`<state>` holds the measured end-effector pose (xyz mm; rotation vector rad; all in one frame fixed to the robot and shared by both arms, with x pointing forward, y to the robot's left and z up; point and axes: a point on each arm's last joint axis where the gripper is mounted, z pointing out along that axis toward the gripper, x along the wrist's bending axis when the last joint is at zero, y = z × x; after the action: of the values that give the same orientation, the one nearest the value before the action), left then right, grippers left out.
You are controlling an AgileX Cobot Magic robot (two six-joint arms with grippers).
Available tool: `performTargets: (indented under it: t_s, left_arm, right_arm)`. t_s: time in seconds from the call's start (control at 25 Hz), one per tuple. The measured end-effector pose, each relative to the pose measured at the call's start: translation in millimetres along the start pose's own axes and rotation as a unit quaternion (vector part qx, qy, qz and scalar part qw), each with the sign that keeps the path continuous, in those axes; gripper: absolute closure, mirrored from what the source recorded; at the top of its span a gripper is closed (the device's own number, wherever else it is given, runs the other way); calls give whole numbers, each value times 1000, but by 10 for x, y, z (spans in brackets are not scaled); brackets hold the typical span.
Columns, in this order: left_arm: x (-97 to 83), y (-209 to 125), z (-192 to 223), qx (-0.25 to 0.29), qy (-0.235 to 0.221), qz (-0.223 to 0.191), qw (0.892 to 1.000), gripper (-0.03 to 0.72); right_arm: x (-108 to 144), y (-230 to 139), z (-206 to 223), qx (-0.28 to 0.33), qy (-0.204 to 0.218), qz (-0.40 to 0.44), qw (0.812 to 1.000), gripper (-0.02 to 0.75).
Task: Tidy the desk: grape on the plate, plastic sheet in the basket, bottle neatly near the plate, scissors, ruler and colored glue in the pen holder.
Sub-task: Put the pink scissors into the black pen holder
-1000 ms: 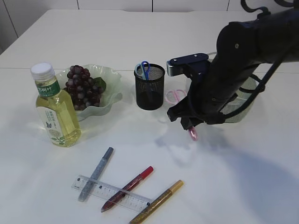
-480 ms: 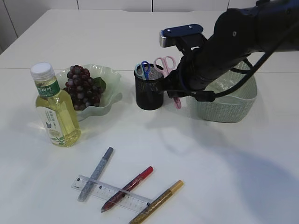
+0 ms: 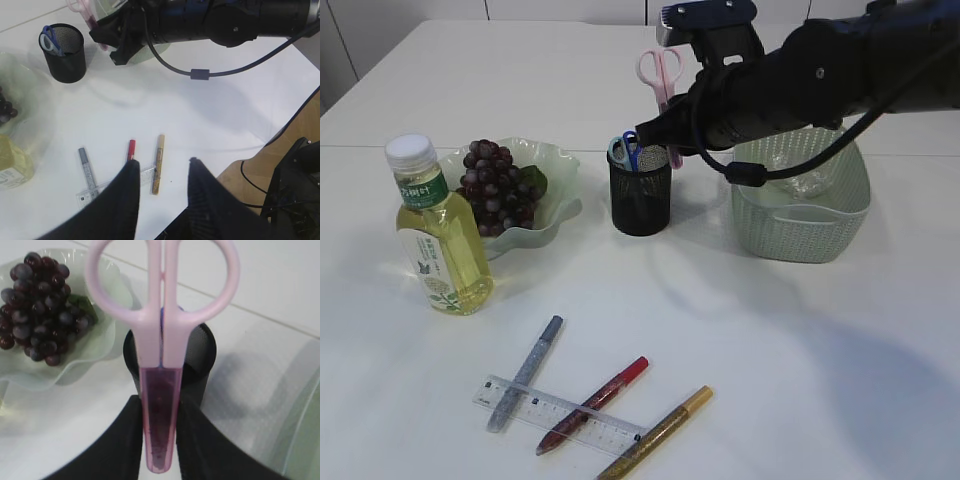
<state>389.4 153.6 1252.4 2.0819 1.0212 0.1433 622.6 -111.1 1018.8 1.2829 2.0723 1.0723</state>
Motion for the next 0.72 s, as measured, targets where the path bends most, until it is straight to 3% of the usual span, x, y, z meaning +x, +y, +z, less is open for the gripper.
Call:
performTargets:
  t_s: [0.36, 0.72]
  left_arm:
    - [0, 0, 0, 0, 0, 0, 1000, 445]
    - [0, 0, 0, 0, 0, 0, 1000, 445]
  right_arm:
    - [-18, 143, 32, -94, -10, -7, 996, 552]
    - [-28, 78, 326, -109, -14, -13, 994, 552]
